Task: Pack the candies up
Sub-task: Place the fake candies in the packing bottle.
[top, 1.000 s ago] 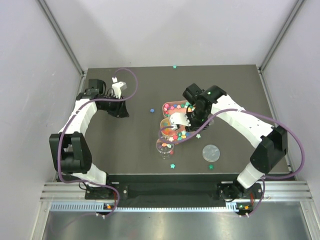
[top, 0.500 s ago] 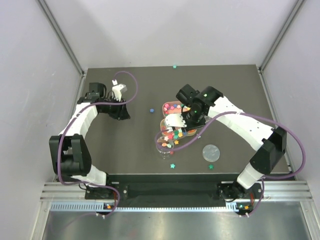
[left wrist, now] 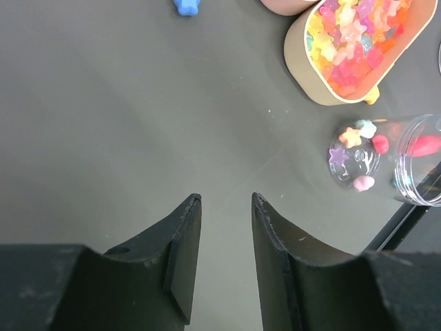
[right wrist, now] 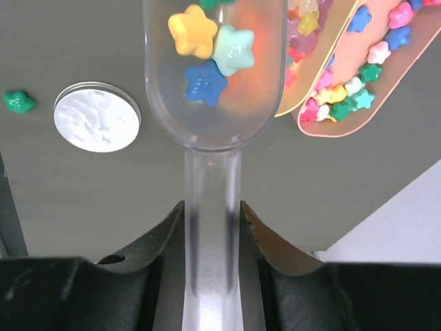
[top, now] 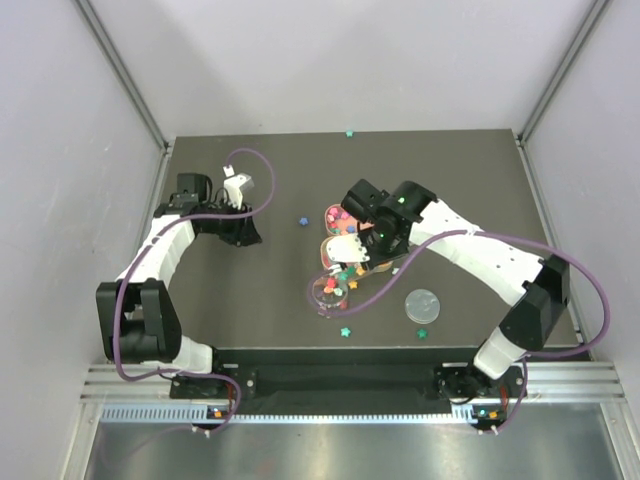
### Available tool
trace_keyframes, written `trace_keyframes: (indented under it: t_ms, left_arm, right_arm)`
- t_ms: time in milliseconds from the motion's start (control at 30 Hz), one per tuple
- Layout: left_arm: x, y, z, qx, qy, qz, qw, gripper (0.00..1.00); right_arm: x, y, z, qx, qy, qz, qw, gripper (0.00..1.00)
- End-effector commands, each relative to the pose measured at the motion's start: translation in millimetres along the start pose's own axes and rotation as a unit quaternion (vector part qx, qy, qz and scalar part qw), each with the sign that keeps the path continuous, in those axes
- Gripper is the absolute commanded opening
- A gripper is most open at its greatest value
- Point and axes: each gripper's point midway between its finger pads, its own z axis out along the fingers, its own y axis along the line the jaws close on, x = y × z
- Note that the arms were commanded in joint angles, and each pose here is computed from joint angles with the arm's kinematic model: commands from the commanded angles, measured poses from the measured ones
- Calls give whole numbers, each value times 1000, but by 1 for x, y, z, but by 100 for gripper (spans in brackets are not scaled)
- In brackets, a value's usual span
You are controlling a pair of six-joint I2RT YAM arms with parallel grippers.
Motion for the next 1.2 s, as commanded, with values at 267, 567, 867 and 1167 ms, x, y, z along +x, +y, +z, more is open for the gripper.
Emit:
trace_keyframes:
  t_ms: [267,567,867,1167]
  left_arm:
    - [-12,-7,-5,7,-39,35,999,41]
    - [-17,-9,-6,12,-45,37,998,40]
    - [-18,-6,-5,9,-45,37,998,40]
    - [-28,-19,-6,43,-42,18,998,40]
  right_arm:
    - [0,26,-16,-12,64,-27,998,0]
    - [6,21,-25,18,93,-38,995,0]
    - [1,21,-32,40,110,-63,991,0]
    - [18,-7,-46,70,111,-16,991,0]
